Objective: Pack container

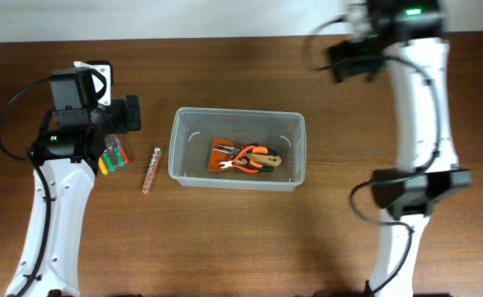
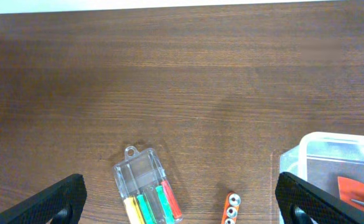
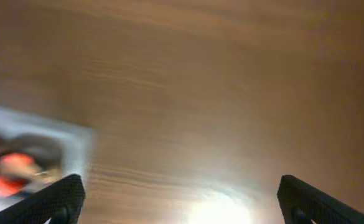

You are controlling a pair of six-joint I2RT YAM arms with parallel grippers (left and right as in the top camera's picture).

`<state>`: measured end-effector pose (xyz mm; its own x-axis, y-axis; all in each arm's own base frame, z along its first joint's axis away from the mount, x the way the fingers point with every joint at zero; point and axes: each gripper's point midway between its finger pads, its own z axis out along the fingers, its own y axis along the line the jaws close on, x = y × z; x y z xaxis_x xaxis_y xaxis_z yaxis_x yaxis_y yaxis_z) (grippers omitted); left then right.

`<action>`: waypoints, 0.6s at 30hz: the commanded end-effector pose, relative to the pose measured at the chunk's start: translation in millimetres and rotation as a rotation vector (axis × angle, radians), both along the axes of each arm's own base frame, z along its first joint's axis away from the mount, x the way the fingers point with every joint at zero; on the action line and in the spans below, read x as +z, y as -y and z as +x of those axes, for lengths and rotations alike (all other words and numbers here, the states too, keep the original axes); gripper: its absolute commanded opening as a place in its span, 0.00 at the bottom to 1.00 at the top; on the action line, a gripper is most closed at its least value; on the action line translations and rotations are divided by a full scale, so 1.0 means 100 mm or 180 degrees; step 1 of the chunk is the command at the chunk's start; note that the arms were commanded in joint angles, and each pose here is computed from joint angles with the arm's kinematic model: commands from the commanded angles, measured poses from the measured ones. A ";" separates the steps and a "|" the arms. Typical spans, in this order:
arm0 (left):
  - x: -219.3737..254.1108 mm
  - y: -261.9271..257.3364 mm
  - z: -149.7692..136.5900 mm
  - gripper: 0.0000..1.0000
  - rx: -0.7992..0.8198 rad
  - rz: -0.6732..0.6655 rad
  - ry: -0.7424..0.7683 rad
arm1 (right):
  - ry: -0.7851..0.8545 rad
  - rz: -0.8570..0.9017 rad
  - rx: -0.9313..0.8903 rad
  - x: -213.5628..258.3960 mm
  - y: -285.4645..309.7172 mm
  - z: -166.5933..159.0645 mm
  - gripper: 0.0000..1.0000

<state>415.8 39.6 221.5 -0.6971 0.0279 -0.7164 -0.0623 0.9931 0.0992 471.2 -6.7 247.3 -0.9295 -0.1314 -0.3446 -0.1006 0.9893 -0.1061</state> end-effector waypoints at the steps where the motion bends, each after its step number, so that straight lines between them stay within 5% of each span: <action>1: 0.12 -0.04 0.03 0.99 0.0002 0.0066 0.0083 | 0.0080 -0.0043 -0.0574 0.12 0.61 -0.10 0.99; 9: 0.12 -0.04 0.03 0.99 0.0002 0.0066 0.0083 | 0.0022 0.0171 -0.1097 0.09 1.33 -0.33 0.99; 18: 0.06 0.00 -0.02 0.99 -0.0045 0.0017 -0.0009 | 0.0026 0.0168 -0.1217 0.09 1.50 -0.38 0.99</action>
